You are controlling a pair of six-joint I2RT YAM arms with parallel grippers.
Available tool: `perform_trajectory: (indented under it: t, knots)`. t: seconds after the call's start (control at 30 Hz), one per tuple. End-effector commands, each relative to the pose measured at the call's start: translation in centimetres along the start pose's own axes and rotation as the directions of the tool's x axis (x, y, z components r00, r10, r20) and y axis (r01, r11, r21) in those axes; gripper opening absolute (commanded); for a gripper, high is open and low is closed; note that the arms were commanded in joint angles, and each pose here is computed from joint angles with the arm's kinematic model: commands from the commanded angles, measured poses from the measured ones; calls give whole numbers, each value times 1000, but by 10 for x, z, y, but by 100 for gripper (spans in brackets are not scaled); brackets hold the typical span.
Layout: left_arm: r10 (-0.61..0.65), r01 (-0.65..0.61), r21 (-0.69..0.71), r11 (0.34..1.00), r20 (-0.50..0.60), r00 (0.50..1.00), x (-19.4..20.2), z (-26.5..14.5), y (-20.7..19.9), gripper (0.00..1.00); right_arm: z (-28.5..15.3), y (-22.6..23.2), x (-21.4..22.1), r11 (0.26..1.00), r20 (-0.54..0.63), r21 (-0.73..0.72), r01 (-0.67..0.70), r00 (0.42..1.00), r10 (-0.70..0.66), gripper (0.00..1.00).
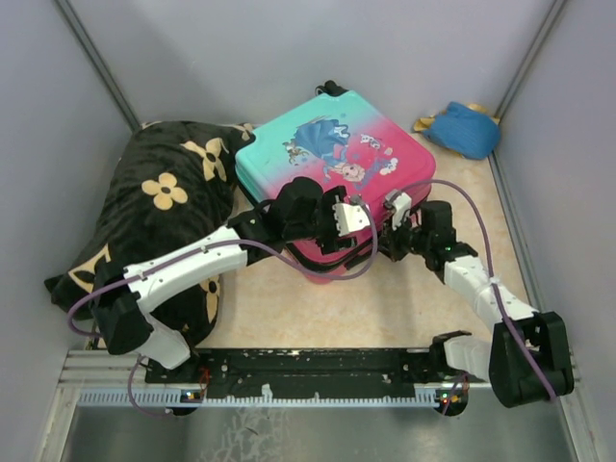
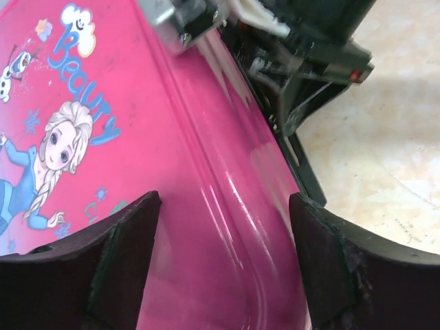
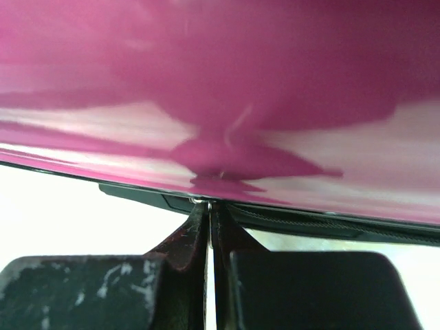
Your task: Pack the luggage
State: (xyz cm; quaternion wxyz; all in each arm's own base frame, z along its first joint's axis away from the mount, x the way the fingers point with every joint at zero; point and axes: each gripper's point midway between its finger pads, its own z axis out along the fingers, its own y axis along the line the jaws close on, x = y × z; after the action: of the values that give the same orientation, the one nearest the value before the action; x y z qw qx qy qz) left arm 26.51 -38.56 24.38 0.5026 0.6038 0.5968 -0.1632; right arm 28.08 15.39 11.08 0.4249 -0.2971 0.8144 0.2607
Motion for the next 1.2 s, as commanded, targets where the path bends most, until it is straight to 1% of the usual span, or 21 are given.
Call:
perform_trajectory:
  t: [0.0,0.13,0.2,0.37,0.53,0.67,0.8,0.83,0.93,1.17]
  knots:
    - [38,-50,-52,997,-205,978,60,0,5,75,-20,-34,-37,989,121,109,101,986,-114,0]
    - [34,-42,-22,999,-266,963,85,-11,3,61,-39,-61,-30,980,91,159,120,987,-135,0]
    - [27,-32,-14,999,-294,955,96,-15,4,57,-50,-79,-26,973,80,194,127,986,-144,0]
    - [36,-41,-9,999,-324,945,113,-22,11,56,-69,-132,-25,955,65,260,141,985,-163,0]
    - [31,-31,5,999,-348,937,124,-25,17,53,-78,-186,-38,940,66,301,161,980,-189,0]
    - [45,-41,18,999,-360,932,129,-25,18,52,-86,-222,-49,933,69,306,190,973,-221,0]
    - [50,-42,30,999,-373,927,134,-24,18,51,-89,-246,-60,933,66,274,231,964,-258,0]
    - [45,-36,31,999,-380,924,137,-24,19,51,-82,-253,-56,939,64,251,234,964,-257,0]
    - [30,-18,33,999,-394,919,143,-24,22,51,-69,-261,-65,945,91,203,256,956,-279,0]
    - [17,7,57,998,-411,911,161,-25,27,48,-32,-263,-82,940,121,59,335,933,-340,0]
